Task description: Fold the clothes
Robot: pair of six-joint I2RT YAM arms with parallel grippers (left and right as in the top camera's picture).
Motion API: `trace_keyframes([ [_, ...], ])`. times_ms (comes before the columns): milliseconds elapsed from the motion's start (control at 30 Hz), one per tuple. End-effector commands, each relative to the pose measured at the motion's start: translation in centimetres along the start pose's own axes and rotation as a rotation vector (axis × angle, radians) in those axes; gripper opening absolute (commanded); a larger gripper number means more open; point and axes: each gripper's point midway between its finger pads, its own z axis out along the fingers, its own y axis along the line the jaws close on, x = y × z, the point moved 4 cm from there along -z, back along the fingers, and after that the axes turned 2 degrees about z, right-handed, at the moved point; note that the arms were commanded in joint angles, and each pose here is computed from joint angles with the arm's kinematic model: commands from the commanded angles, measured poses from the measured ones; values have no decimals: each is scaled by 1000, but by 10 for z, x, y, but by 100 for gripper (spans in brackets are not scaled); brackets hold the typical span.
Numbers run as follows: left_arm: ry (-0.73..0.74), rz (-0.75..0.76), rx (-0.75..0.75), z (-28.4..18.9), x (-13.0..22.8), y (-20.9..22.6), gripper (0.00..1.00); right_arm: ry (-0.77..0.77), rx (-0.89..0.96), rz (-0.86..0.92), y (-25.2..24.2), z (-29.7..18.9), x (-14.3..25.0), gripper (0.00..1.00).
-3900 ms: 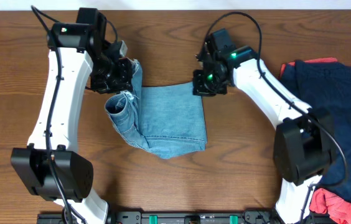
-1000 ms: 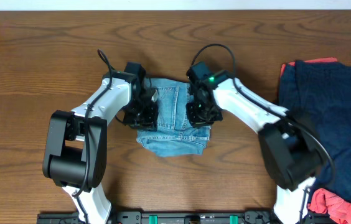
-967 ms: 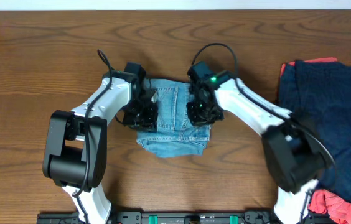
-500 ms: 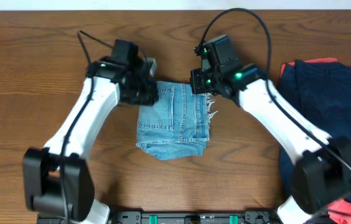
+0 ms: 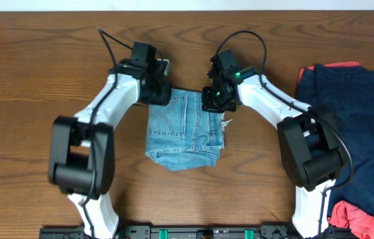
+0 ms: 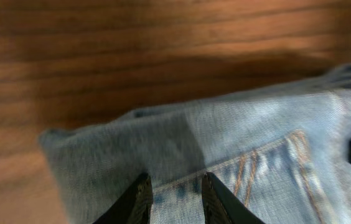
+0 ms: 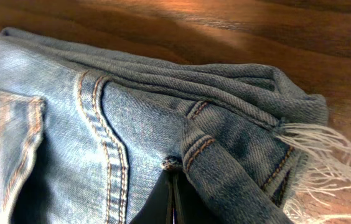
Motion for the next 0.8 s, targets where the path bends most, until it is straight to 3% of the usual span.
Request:
trace_keyframes([
  [0, 54, -23, -25, 23, 10, 12, 29, 104, 167, 9, -51, 29, 23, 6],
  [200, 113, -57, -29, 1, 17, 14, 30, 68, 121, -153, -29, -21, 24, 11],
  [433, 91, -73, -33, -100, 28, -6, 41, -64, 29, -291, 18, -96, 36, 17],
  [600, 111, -96, -31, -145, 55, -24, 40, -115, -7, -331, 42, -119, 48, 15],
  [767, 251, -170, -29, -140, 92, -35, 19, -103, 41, -238, 37, -116, 52, 11],
])
